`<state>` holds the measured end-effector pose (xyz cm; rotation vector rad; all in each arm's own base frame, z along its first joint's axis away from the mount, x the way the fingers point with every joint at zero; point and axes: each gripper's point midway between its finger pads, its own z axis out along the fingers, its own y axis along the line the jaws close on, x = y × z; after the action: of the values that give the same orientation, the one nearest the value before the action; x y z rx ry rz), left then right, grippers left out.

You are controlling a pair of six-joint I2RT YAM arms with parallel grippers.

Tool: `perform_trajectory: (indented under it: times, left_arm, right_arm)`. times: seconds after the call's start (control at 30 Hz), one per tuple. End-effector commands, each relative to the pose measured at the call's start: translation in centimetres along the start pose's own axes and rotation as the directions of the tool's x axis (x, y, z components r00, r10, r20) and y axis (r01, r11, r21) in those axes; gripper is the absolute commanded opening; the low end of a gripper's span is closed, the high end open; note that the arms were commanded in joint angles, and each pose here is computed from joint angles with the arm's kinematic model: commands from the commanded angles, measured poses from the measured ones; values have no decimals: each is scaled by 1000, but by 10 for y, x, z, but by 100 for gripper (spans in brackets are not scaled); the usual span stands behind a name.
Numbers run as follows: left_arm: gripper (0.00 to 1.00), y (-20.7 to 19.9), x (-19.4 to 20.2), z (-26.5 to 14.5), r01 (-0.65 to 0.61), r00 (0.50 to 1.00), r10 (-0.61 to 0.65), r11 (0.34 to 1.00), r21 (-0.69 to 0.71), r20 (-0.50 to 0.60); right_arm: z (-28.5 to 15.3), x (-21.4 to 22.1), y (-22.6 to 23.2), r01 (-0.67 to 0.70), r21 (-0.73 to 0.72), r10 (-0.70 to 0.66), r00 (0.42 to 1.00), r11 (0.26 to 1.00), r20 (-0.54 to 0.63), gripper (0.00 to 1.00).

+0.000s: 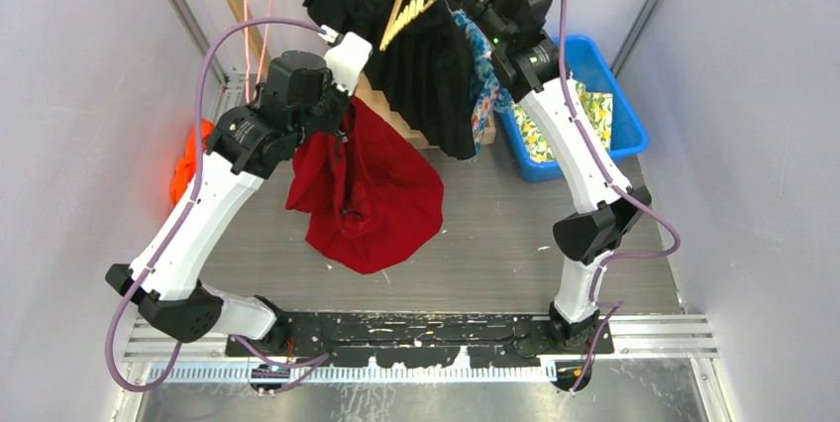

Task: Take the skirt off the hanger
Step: Place the hanger at the clothesline.

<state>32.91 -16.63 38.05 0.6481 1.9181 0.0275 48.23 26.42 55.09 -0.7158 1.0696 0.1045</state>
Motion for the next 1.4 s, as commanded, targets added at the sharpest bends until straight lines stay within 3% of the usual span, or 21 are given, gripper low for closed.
perform_trajectory:
  times: [0.0, 0.17, 0.53, 0.77, 0.93, 1.2, 1.37]
  left_arm:
    - [0, 15, -34, -18, 41, 989, -35, 998, -42, 146]
    - [0, 15, -34, -18, 38, 989, -32, 998, -40, 145]
    - [0, 13, -33, -16, 38, 989, -33, 999, -31, 142]
    - [0, 9, -32, -14, 42, 990, -39, 999, -14, 139]
    - [0, 9, -33, -16, 42, 989, -40, 999, -13, 141]
    - [0, 6, -32, -15, 50, 989, -51, 999, 6, 138]
    - [0, 5, -34, -15, 48, 989, -49, 999, 8, 138]
  right_arm:
    - [-20, -52, -24, -49, 68, 43, 995, 996, 84, 100]
    - [-25, -47, -27, -7, 74, 4, 999, 997, 40, 100]
    - [-68, 2, -37, 191, 95, -165, 958, 977, -235, 100]
    - [-94, 19, -88, 370, 301, -226, 878, 879, -422, 100]
    - [-120, 34, -113, 478, 326, -260, 806, 816, -532, 100]
    - [-142, 45, -138, 464, 437, -172, 812, 771, -558, 100]
    - [-158, 7, -154, 345, 524, -92, 889, 779, -449, 100]
